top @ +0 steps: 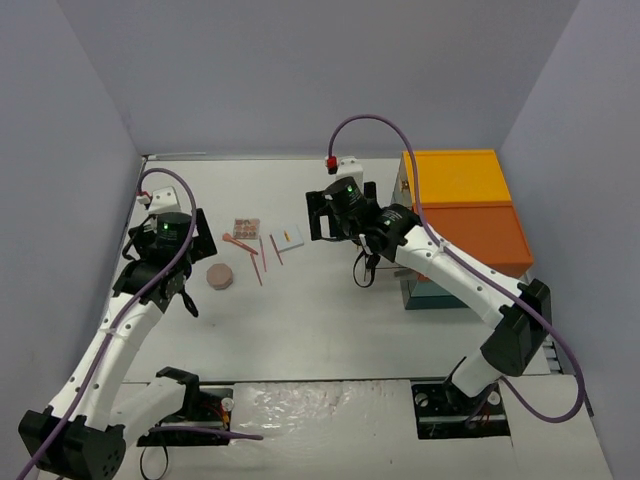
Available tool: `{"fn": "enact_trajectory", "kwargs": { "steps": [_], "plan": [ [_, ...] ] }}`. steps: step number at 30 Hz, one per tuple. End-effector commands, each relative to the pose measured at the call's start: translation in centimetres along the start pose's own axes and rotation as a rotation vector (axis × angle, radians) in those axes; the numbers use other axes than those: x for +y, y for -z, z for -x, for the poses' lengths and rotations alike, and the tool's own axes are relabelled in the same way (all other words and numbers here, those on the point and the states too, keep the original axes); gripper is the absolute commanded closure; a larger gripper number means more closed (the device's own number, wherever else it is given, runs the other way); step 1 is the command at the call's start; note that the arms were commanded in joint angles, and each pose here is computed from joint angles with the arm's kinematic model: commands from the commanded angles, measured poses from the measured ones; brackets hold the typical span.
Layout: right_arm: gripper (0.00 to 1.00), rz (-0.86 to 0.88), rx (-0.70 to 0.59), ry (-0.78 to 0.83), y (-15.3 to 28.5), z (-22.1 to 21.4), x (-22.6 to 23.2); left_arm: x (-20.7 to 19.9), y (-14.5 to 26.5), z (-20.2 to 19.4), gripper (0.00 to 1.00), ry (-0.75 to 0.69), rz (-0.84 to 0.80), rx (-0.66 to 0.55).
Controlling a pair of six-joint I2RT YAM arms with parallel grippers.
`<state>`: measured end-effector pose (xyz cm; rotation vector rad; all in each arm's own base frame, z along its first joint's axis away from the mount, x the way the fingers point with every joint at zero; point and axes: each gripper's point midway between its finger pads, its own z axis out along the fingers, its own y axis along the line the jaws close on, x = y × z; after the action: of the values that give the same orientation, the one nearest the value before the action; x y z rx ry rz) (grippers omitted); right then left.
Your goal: Organize the makeup
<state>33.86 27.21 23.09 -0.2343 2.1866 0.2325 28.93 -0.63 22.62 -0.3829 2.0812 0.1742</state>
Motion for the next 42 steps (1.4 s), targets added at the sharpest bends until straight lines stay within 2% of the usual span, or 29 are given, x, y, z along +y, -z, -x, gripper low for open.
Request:
{"fn": "enact_trajectory", "kwargs": {
  "steps": [1, 7, 24, 26, 34, 37, 42],
  "plan": [
    [0.00, -0.176, -0.013, -0.062, -0.2, 0.4, -4.7, 0.4, -0.7, 2.1, 0.03, -0.009, 0.021, -0.107],
    [0.00, -0.298, 0.021, -0.048, 0.3, -0.3, -9.5, -0.4, -2.4, 1.0, 0.03, -0.016, 0.006, -0.076],
    [0.00, -0.575, 0.061, 0.040, 2.0, -1.1, -16.7, -0.1, -3.7, 0.8, 0.03, 0.010, -0.006, -0.054],
    [0.00, -0.562, 0.068, 0.049, 2.0, -0.9, -16.7, -0.1, -3.7, 0.8, 0.03, 0.010, -0.008, -0.053],
    [0.00, -0.302, 0.003, 0.115, 1.2, 1.7, -9.8, 0.0, -3.7, 1.1, 0.03, 0.018, -0.009, -0.059],
    [0.00, -0.292, 0.021, 0.158, 0.0, 1.4, -8.5, 0.2, -3.6, 1.2, 0.03, 0.020, -0.006, -0.065],
    [0.00, -0.358, 0.051, 0.187, -2.2, 0.4, -9.2, 0.4, -3.4, 1.3, 0.03, 0.020, 0.000, -0.072]
  ]
}}
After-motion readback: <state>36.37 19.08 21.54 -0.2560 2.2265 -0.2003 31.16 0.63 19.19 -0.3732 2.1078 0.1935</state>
